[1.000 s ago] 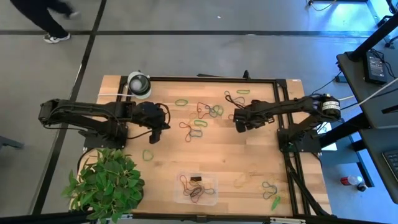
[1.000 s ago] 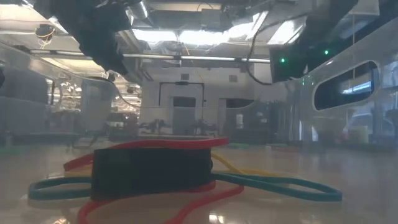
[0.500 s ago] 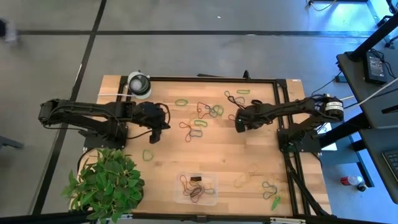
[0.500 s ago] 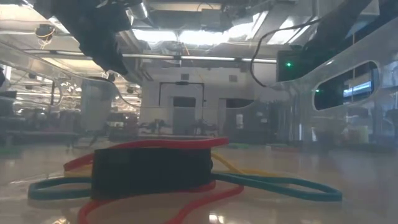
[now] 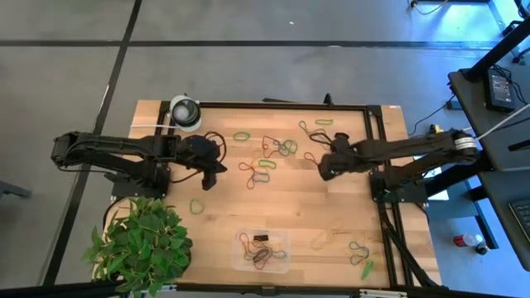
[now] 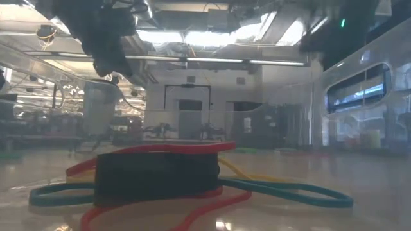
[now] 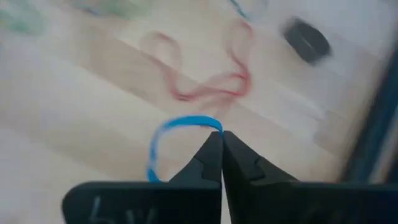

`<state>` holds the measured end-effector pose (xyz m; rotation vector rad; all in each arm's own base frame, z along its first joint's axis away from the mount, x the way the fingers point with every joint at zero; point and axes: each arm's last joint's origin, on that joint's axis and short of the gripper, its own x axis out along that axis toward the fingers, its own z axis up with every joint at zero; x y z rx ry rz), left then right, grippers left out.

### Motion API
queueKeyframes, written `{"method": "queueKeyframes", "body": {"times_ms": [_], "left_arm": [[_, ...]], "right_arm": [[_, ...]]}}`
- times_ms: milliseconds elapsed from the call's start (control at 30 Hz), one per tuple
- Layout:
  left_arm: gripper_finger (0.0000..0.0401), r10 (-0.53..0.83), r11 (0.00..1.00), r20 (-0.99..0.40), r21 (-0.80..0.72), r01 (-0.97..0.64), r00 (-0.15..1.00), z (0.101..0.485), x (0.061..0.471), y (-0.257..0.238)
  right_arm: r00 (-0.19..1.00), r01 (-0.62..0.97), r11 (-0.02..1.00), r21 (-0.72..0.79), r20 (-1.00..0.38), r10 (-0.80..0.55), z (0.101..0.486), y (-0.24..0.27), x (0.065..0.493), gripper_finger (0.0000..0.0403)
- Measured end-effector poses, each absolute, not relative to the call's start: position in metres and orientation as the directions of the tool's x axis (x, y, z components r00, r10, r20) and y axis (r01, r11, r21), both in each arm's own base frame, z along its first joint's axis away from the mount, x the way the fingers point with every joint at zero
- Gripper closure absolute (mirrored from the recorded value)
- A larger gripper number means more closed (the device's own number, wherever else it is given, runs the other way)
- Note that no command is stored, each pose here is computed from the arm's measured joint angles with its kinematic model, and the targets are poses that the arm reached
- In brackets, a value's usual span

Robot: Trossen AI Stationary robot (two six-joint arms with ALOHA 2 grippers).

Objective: Pick and place rubber bands into bin
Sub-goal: Put the blue rubber band into the transparent bin

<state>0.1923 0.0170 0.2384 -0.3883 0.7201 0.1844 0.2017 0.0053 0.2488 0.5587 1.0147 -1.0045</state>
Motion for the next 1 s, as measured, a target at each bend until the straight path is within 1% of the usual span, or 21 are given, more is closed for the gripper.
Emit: {"method": "queueKeyframes", "body": {"times_ms": [167,300,400,567,833,1000], "left_arm": [[0.0399,0.022,0.904,-0.660,-0.309,-0.297,0.751,0.240,0.194,0.016],[0.0398,0.018,0.905,-0.660,-0.308,-0.292,0.751,0.240,0.194,0.015],[0.0400,0.009,0.908,-0.660,-0.309,-0.283,0.751,0.240,0.194,0.015],[0.0399,-0.016,0.940,-0.659,-0.265,-0.213,0.752,0.240,0.194,0.014],[0.0399,-0.038,0.974,-0.647,-0.194,-0.117,0.762,0.244,0.188,0.013],[0.0399,-0.042,0.985,-0.649,-0.156,-0.079,0.760,0.246,0.184,0.013]], "right_arm": [[0.339,0.826,0.561,0.050,-0.840,-0.424,0.275,0.046,0.204,0.0402],[0.415,0.768,0.636,0.069,-0.811,-0.413,0.287,0.080,0.217,0.0402],[0.444,0.727,0.683,0.071,-0.808,-0.389,0.292,0.107,0.236,0.0403],[0.471,0.671,0.739,0.064,-0.806,-0.358,0.298,0.151,0.278,0.0403],[0.526,0.622,0.773,0.124,-0.797,-0.295,0.301,0.206,0.346,0.0403],[0.533,0.600,0.785,0.153,-0.808,-0.249,0.287,0.230,0.382,0.0403]]}}
